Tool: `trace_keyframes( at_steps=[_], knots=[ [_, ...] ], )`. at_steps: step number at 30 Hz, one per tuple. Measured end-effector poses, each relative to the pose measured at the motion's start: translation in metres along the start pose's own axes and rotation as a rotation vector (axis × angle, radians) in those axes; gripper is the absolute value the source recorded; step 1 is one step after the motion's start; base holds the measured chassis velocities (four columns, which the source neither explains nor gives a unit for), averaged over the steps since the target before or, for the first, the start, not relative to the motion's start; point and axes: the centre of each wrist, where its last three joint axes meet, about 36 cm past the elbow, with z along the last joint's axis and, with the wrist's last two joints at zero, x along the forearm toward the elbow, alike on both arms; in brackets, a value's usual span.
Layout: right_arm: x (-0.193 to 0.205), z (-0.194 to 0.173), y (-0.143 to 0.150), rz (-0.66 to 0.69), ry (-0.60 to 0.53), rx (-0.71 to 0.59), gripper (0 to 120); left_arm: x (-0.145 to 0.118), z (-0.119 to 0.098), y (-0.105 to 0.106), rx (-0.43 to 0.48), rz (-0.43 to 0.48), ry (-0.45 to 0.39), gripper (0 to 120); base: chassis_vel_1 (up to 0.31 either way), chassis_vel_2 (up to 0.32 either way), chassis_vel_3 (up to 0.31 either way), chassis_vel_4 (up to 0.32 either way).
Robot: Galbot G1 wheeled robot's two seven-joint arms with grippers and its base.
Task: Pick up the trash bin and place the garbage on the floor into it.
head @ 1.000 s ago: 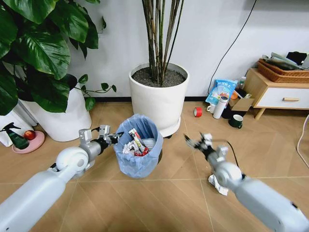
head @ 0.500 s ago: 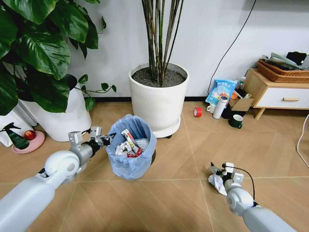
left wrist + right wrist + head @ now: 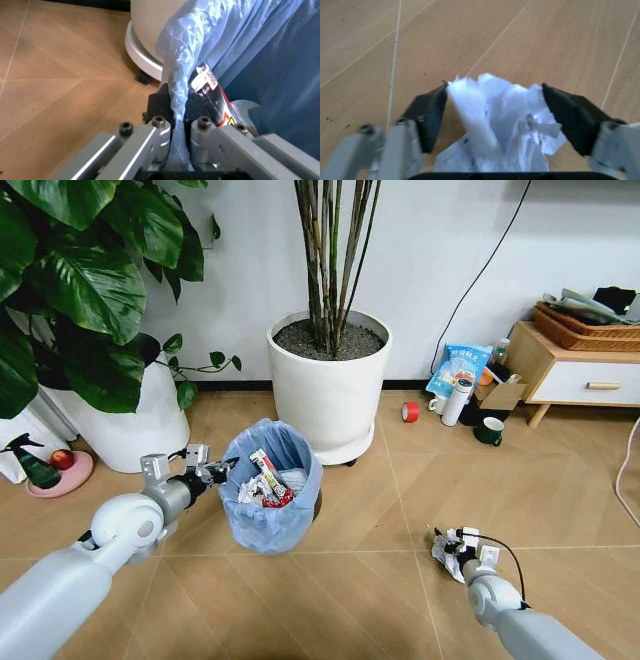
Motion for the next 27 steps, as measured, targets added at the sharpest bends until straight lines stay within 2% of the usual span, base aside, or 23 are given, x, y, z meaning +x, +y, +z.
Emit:
trace_keyframes(
  at_steps=[2, 4, 5, 6, 9, 10, 13, 15, 16, 17, 19, 22, 24, 26, 27],
  knots=[
    [-0.002, -0.001, -0.003, 0.004, 0.0, 0.002, 57, 0.0, 0.0, 0.0, 0.001, 0.001, -0.001, 0, 0.0, 0.0, 0.0, 0.0],
    [-0.002, -0.001, -0.003, 0.004, 0.0, 0.003, 56, 0.0, 0.0, 0.0, 0.001, 0.001, -0.001, 0, 0.0, 0.0, 0.0, 0.0],
    [-0.002, -0.002, -0.005, 0.004, 0.001, 0.003, 47, 0.0, 0.0, 0.0, 0.002, 0.002, -0.001, 0, 0.0, 0.0, 0.0, 0.0],
    [-0.002, -0.002, -0.005, 0.004, 0.001, 0.003, 47, 0.0, 0.0, 0.0, 0.002, 0.002, -0.001, 0, 0.0, 0.0, 0.0, 0.0],
    [-0.001, -0.001, -0.005, 0.001, 0.003, 0.003, 32, 0.0, 0.001, 0.0, 0.003, 0.002, 0.001, 0, 0.0, 0.0, 0.0, 0.0],
    [-0.001, -0.001, -0.005, 0.001, 0.003, 0.003, 32, 0.0, 0.001, 0.0, 0.003, 0.002, 0.001, 0, 0.0, 0.0, 0.0, 0.0],
    [-0.001, -0.002, -0.004, -0.001, 0.001, 0.001, 19, -0.001, 0.001, 0.0, 0.003, 0.004, 0.0, 0, 0.0, 0.0, 0.0, 0.0],
    [-0.001, -0.002, -0.004, -0.001, 0.0, 0.001, 15, -0.001, 0.001, -0.001, 0.003, 0.004, 0.0, 0, 0.0, 0.0, 0.0, 0.0],
    [-0.001, -0.002, -0.004, -0.002, -0.001, 0.0, 7, -0.001, 0.001, -0.001, 0.004, 0.005, 0.0, 0, 0.0, 0.0, 0.0, 0.0],
    [0.0, -0.002, -0.004, -0.003, -0.003, -0.001, 4, -0.001, 0.001, -0.001, 0.004, 0.005, 0.0, 0, 0.0, 0.0, 0.0, 0.0],
    [0.001, -0.003, -0.003, -0.006, -0.007, -0.003, 0, -0.001, 0.001, -0.001, 0.004, 0.005, 0.0, 0, 0.0, 0.0, 0.0, 0.0],
    [0.003, -0.009, -0.001, -0.024, -0.036, -0.006, 0, -0.001, 0.002, -0.001, 0.006, 0.006, 0.002, 0, 0.0, 0.0, 0.0, 0.0],
    [0.006, -0.021, 0.004, -0.082, -0.094, -0.009, 0, -0.002, 0.005, -0.001, 0.009, 0.007, 0.007, 0, 0.0, 0.0, 0.0, 0.0],
    [0.013, -0.05, 0.021, -0.245, -0.225, -0.015, 0, -0.001, 0.012, -0.003, 0.013, 0.009, 0.019, 0, 0.0, 0.0, 0.0, 0.0],
    [0.013, -0.05, 0.021, -0.245, -0.225, -0.015, 0, -0.001, 0.012, -0.003, 0.013, 0.009, 0.019, 0, 0.0, 0.0, 0.0, 0.0]
  ],
)
